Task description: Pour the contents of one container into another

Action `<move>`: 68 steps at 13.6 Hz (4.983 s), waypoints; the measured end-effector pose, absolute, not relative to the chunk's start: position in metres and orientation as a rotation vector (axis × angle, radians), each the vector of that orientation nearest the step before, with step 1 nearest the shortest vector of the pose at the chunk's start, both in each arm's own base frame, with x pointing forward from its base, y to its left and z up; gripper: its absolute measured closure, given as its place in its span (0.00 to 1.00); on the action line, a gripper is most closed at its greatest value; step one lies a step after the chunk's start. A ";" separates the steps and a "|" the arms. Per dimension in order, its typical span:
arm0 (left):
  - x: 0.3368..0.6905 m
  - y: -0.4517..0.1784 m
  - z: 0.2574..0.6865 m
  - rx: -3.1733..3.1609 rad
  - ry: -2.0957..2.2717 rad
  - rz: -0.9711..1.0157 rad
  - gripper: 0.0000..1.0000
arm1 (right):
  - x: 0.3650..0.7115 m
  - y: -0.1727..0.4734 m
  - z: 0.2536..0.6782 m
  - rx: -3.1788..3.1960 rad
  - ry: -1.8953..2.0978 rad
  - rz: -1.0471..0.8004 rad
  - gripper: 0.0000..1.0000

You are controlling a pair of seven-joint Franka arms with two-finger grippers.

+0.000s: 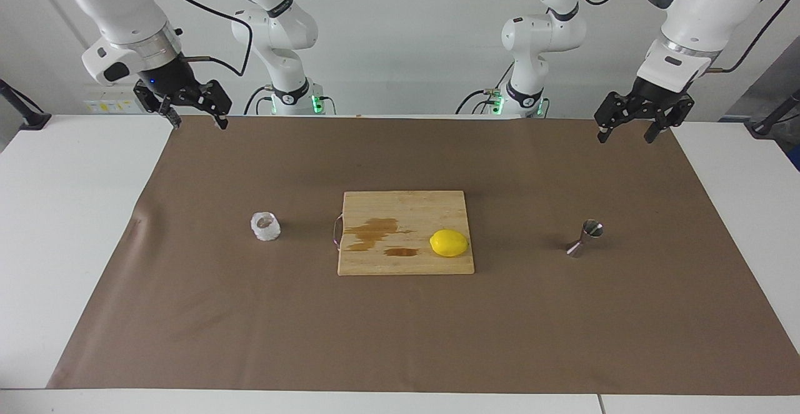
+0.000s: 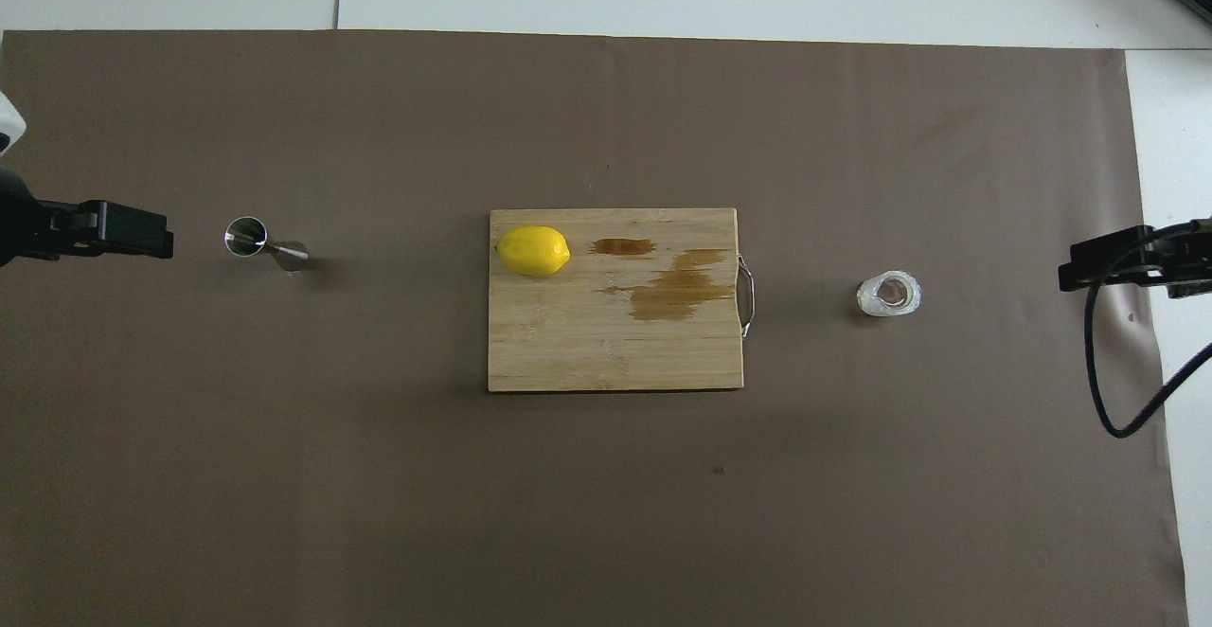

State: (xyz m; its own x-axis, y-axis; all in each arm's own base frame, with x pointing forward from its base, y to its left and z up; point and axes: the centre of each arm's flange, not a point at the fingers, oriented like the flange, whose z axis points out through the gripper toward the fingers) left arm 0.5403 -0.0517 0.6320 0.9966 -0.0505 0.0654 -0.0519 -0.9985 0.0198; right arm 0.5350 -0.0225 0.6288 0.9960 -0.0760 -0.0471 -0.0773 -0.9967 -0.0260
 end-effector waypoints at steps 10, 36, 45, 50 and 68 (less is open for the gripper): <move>0.546 -0.016 0.604 3.020 0.137 -0.002 0.00 | 0.535 -0.023 0.629 -3.111 0.119 0.072 0.00; 0.582 0.133 0.355 1.501 1.763 -0.632 0.00 | 0.535 -0.025 0.629 -3.110 0.125 0.072 0.00; 0.563 0.110 0.308 1.282 1.787 -0.754 0.00 | 0.533 -0.026 0.628 -3.109 0.129 0.092 0.00; 0.568 0.089 0.308 1.276 1.737 -0.752 0.00 | 0.533 -0.026 0.628 -3.109 0.129 0.097 0.00; 0.569 0.092 0.307 1.239 1.746 -0.729 0.08 | 0.529 -0.024 0.626 -3.107 0.125 0.143 0.00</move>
